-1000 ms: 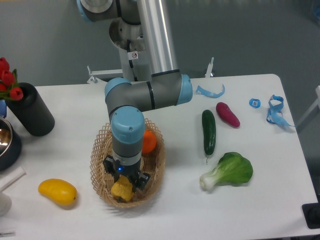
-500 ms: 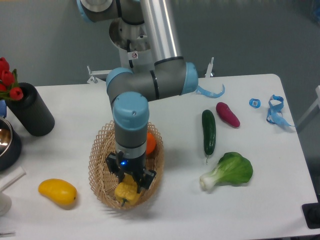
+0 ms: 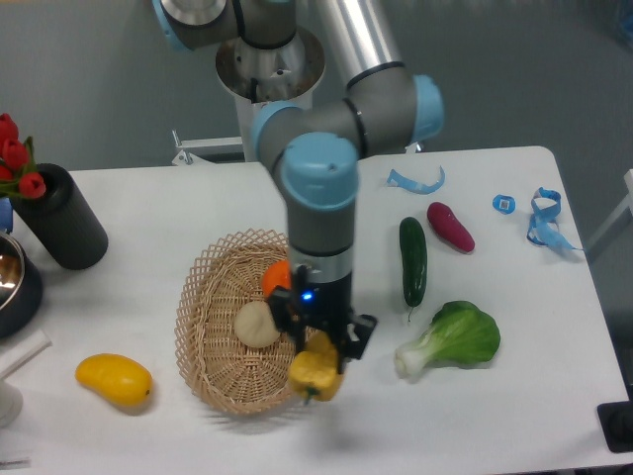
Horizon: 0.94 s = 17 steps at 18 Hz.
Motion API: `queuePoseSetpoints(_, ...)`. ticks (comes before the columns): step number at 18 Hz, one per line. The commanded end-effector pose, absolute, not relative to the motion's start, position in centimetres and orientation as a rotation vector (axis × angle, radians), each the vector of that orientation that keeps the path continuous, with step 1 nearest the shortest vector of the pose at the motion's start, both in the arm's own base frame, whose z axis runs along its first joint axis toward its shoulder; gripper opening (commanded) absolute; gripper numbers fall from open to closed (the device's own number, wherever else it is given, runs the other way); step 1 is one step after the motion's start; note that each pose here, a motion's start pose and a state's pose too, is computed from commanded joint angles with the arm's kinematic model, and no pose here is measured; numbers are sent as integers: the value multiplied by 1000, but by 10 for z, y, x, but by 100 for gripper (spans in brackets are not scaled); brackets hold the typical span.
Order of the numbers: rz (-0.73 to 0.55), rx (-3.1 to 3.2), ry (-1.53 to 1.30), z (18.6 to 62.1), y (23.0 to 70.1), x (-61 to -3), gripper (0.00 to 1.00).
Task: Pick up the yellow pepper from the basket
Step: 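Lift the yellow pepper up out of the basket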
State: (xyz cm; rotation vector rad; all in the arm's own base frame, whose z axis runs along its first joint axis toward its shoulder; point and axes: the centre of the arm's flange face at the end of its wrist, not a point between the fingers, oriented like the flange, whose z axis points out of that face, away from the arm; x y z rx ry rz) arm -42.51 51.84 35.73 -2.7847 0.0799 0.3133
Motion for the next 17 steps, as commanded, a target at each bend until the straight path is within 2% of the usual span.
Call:
queuePoseSetpoints(5,346,-2801,89,356,486,-462,40)
queuePoseSetpoints(17,373,-2783,69,369,488,-469,40)
